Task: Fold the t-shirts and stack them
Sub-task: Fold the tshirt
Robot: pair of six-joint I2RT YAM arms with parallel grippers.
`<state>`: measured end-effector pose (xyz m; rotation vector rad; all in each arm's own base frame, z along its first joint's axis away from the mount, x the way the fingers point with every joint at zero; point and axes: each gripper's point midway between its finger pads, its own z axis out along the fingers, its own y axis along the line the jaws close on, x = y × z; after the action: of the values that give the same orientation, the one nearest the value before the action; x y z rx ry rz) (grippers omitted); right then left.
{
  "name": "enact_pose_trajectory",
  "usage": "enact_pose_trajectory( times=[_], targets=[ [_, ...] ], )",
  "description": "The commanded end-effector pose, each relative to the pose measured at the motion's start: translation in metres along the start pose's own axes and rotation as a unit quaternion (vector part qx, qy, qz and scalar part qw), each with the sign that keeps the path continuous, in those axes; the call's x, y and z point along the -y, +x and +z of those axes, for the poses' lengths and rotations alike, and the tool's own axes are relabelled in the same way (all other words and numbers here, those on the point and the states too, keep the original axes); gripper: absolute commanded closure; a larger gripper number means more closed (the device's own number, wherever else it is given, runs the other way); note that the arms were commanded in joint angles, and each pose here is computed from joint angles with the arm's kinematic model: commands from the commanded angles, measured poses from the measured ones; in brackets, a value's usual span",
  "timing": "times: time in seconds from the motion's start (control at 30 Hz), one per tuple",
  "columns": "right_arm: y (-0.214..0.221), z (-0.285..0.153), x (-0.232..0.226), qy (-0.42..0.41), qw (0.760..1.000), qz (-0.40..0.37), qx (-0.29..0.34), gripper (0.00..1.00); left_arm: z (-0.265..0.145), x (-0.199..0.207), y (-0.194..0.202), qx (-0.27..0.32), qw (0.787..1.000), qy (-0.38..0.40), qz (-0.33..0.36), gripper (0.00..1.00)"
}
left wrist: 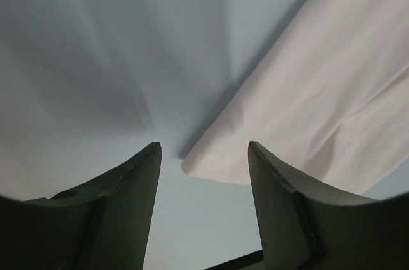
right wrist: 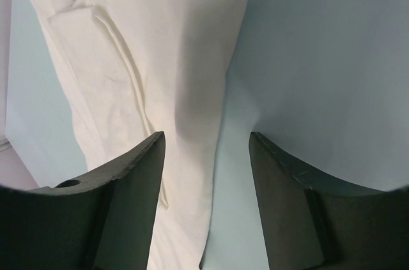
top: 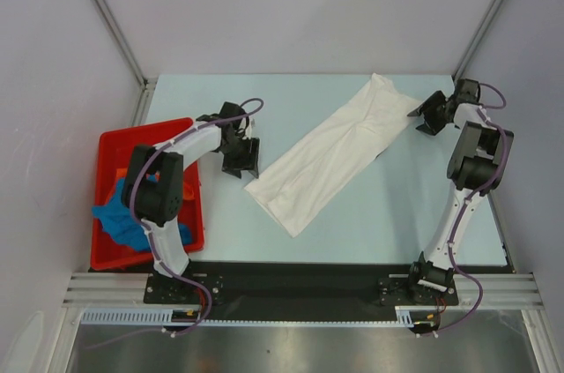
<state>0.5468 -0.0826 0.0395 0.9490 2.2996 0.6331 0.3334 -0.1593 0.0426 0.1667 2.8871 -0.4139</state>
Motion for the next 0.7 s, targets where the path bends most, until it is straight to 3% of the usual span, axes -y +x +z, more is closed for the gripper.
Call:
enact_pose_trajectory(
  times=[0.0, 0.13, 0.3, 0.33, 0.47, 0.67],
  targets=[
    [-0.001, 0.012, 0.001, -0.005, 1.000, -0.012, -0.004, 0.39, -0.003, -0.004, -0.008, 0.006, 1.000, 0.008, 0.024, 0.38],
    [0.000, 0.020, 0.003, -0.009, 1.000, -0.003, 0.003, 0.41, 0.009, -0.003, 0.009, -0.021, 0.999, 0.026, 0.010, 0.41],
    [-0.011, 0.031, -0.003, -0.022, 1.000, 0.009, 0.017, 0.48, 0.018, 0.007, 0.026, -0.046, 0.997, 0.064, -0.016, 0.57],
    [-0.012, 0.034, -0.004, -0.022, 1.000, 0.008, 0.018, 0.49, 0.020, 0.006, 0.030, -0.051, 0.997, 0.063, -0.020, 0.62],
    [-0.015, 0.051, -0.005, -0.021, 1.000, 0.007, 0.015, 0.63, 0.023, 0.005, 0.040, -0.063, 0.995, 0.062, -0.038, 1.00],
    [-0.029, 0.064, -0.023, -0.040, 0.999, 0.006, 0.028, 0.83, 0.015, 0.013, 0.072, -0.067, 0.989, 0.086, -0.096, 1.00]
  ],
)
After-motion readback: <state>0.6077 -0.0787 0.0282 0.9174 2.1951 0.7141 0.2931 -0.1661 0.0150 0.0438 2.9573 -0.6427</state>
